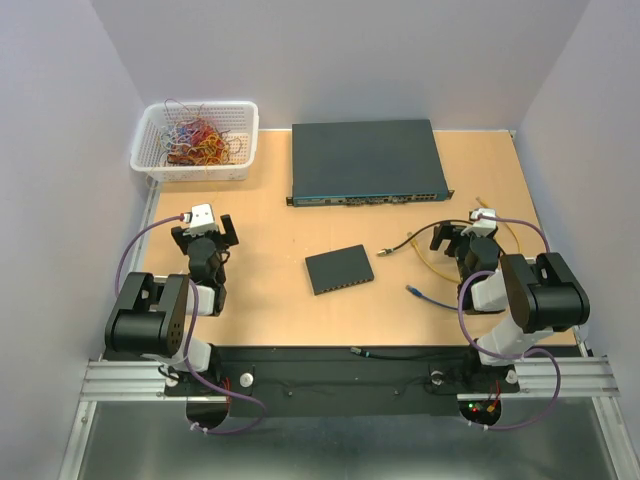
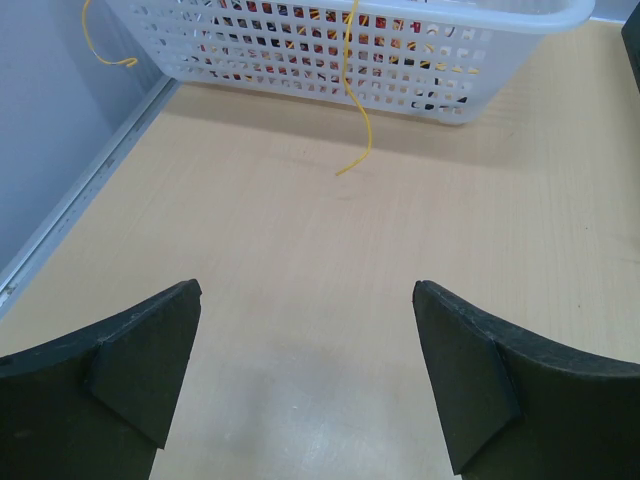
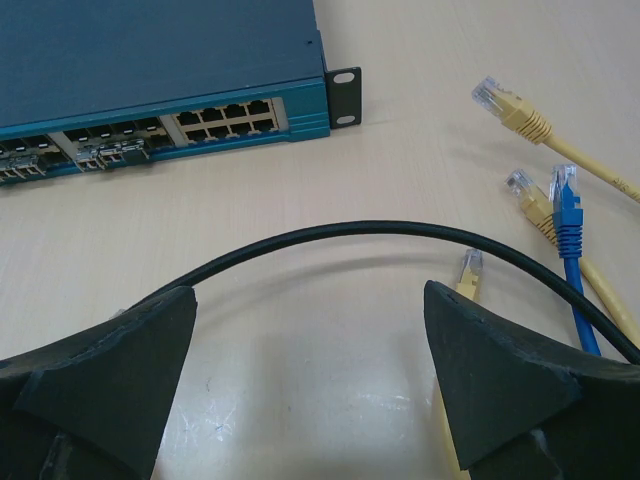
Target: Insert the plug into the switch port
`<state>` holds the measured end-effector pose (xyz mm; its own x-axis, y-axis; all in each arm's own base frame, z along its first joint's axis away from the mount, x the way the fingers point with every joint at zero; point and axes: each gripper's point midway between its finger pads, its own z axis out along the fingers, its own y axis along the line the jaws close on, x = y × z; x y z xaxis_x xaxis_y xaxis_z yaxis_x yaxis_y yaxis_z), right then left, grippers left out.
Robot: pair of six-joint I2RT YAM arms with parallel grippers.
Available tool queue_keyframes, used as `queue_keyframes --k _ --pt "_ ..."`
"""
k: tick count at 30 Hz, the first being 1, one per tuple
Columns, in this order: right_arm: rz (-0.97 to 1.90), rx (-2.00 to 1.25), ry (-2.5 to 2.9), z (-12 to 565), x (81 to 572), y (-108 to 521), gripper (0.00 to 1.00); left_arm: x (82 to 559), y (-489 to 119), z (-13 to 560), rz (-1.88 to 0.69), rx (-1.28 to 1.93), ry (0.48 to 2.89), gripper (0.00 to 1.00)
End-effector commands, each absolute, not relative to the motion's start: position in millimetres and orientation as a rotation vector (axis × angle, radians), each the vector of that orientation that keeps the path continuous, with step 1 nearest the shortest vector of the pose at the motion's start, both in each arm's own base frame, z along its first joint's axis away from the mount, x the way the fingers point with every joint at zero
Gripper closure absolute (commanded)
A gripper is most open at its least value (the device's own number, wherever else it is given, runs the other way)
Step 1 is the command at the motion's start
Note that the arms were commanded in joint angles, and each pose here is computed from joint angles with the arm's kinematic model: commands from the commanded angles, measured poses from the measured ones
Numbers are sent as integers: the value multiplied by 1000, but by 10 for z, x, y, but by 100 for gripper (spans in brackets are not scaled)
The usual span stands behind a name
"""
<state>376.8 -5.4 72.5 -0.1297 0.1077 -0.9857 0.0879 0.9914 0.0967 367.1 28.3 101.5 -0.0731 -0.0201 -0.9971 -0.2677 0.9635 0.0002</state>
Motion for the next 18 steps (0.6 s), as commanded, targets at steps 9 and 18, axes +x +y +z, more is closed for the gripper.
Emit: queue_keyframes --k 9,18 --pt "26 128 1629 924 3828 -22 0 3752 302 1758 161 -261 1345 1" --pt "25 132 1628 924 3828 -26 0 3752 302 1756 161 -261 1345 1"
